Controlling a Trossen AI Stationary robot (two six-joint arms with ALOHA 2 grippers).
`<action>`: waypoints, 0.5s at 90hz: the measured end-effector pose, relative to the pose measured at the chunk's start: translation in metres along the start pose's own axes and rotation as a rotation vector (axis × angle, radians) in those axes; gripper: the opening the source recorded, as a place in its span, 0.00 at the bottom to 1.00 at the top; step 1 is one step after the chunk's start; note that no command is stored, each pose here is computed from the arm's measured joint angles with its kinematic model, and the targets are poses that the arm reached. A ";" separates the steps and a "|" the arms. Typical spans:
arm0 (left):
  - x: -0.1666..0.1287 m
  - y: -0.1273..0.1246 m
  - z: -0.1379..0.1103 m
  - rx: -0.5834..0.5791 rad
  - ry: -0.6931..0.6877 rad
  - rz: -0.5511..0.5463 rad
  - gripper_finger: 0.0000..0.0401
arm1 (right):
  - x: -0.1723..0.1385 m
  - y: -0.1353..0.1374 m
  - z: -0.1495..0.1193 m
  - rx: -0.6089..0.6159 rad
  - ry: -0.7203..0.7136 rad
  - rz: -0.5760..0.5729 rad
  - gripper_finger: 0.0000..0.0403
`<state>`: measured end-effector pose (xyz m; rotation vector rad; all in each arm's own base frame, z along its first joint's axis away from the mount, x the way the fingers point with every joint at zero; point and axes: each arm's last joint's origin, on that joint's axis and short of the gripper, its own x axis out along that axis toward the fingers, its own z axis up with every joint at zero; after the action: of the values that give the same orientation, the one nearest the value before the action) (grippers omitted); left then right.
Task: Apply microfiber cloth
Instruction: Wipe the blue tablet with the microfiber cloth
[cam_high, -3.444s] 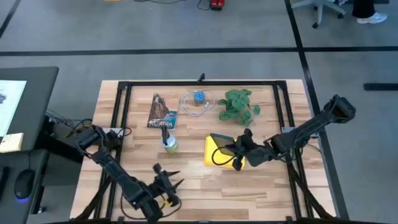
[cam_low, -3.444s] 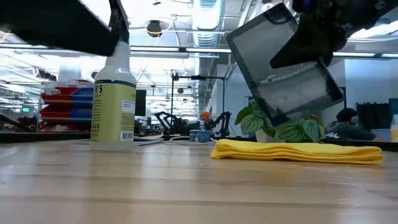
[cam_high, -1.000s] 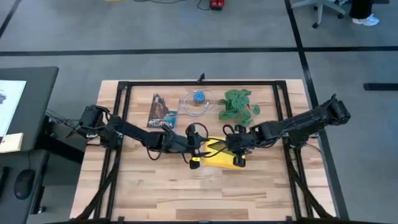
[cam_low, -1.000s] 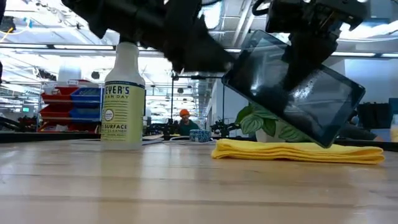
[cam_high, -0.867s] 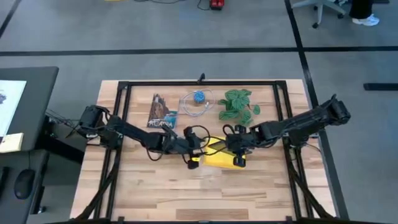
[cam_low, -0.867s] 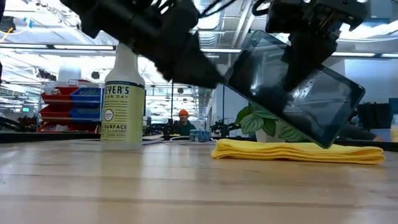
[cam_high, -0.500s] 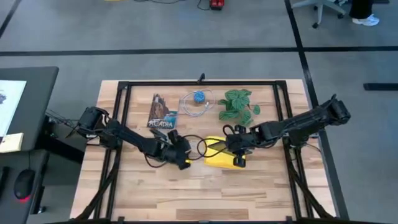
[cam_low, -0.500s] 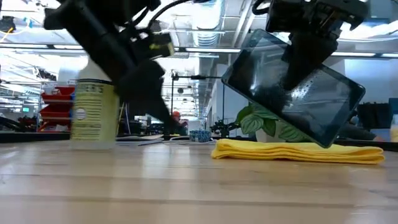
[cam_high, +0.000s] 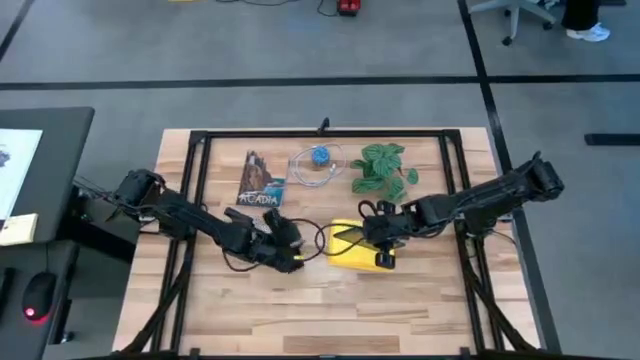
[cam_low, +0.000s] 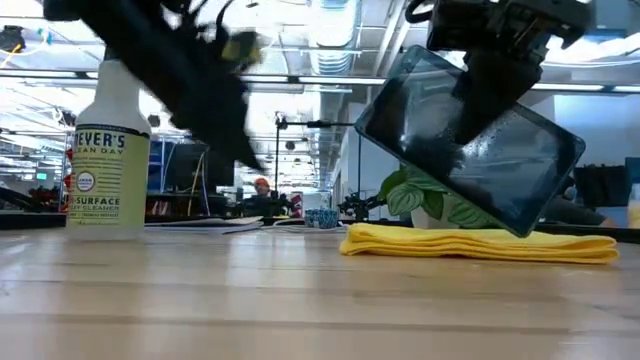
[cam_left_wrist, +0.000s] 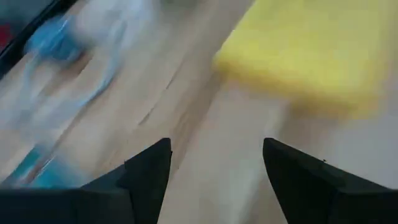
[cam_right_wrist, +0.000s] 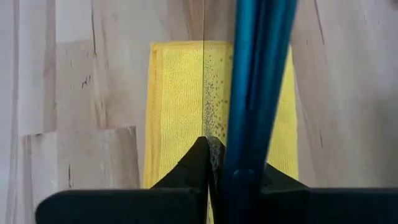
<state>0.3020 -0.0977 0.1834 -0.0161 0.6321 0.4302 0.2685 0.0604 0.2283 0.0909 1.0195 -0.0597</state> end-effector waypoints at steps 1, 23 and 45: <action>0.000 -0.001 0.002 0.003 -0.013 -0.018 0.58 | 0.000 0.000 0.000 0.000 -0.001 0.000 0.05; 0.023 -0.010 0.021 0.083 -0.222 -0.100 0.58 | 0.000 0.000 0.003 -0.002 -0.031 0.008 0.05; 0.042 -0.006 0.030 0.067 -0.303 -0.250 0.58 | 0.000 0.000 0.003 -0.006 -0.028 0.007 0.05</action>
<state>0.3516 -0.0824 0.1827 0.0335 0.3391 0.1640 0.2709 0.0604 0.2298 0.0883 0.9917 -0.0515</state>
